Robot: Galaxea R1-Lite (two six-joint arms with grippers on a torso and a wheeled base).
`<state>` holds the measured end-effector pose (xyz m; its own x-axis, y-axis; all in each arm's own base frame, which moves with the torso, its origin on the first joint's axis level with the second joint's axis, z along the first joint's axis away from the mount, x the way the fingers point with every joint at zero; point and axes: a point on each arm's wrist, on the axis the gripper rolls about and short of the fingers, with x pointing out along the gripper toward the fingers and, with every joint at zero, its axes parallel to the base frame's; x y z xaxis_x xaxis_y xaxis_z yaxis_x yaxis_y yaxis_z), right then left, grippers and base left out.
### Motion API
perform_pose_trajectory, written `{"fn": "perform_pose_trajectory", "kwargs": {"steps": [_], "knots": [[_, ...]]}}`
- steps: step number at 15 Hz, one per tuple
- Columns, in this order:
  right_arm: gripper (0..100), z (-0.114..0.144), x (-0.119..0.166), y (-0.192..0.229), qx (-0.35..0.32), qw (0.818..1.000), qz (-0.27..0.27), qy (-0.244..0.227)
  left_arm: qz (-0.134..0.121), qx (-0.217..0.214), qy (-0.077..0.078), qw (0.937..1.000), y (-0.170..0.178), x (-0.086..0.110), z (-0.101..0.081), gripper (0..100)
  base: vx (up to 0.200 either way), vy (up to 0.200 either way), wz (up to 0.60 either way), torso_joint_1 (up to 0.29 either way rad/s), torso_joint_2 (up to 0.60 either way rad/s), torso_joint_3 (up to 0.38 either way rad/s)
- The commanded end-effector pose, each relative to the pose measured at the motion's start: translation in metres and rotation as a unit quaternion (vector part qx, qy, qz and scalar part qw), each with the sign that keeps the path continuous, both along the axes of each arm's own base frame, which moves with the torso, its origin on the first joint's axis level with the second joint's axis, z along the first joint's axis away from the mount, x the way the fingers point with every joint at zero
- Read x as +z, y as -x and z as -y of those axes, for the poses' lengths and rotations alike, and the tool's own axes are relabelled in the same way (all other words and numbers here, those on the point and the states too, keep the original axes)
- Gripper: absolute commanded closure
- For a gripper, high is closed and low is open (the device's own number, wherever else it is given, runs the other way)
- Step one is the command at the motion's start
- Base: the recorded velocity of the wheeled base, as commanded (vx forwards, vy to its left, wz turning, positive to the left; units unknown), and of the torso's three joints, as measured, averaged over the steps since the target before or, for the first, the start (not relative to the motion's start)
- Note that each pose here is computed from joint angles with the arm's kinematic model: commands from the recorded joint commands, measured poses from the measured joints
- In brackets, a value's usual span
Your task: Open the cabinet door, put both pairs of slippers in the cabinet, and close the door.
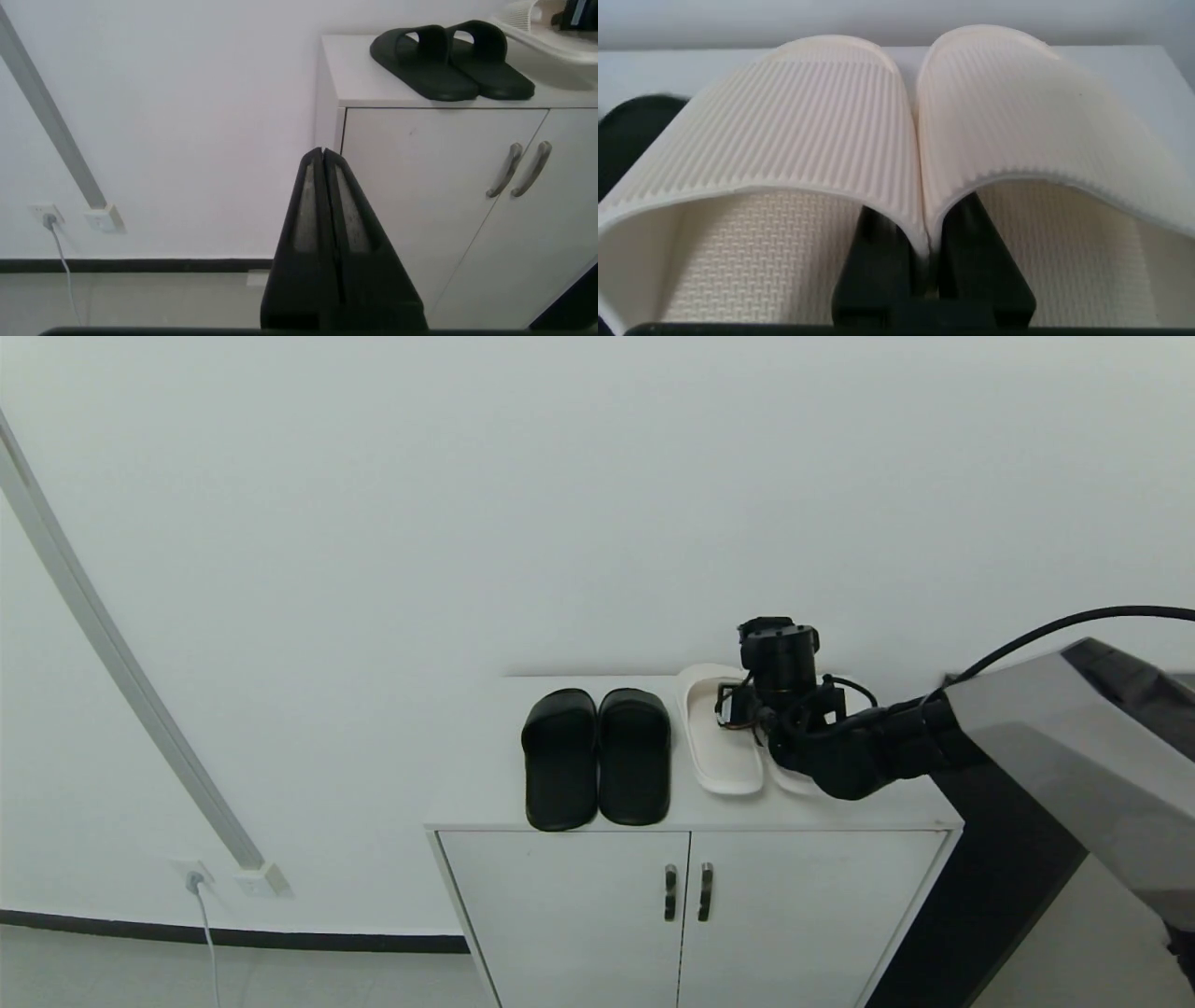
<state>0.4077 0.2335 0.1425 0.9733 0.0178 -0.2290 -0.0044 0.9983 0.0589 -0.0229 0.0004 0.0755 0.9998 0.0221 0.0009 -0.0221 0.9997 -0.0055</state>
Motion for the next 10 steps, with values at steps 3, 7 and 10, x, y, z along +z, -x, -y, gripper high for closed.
{"fn": "perform_pose_trajectory", "kwargs": {"steps": [3,7,10], "knots": [[100,0.018,0.04,0.063,0.099,0.995,0.011,-0.005,0.0,0.0,0.0,1.0,0.0,0.0,0.0,100,0.0,0.0,0.0,0.0,0.0,0.0],[100,0.04,0.057,0.131,0.231,0.973,0.015,-0.012,0.0,0.0,0.0,1.0,0.0,0.0,0.0,100,0.0,0.0,0.0,0.0,0.0,0.0],[100,0.062,0.057,0.184,0.369,0.929,-0.009,-0.029,0.0,0.0,0.0,1.0,0.0,0.0,0.0,100,0.0,0.0,0.0,0.0,0.0,0.0]]}}
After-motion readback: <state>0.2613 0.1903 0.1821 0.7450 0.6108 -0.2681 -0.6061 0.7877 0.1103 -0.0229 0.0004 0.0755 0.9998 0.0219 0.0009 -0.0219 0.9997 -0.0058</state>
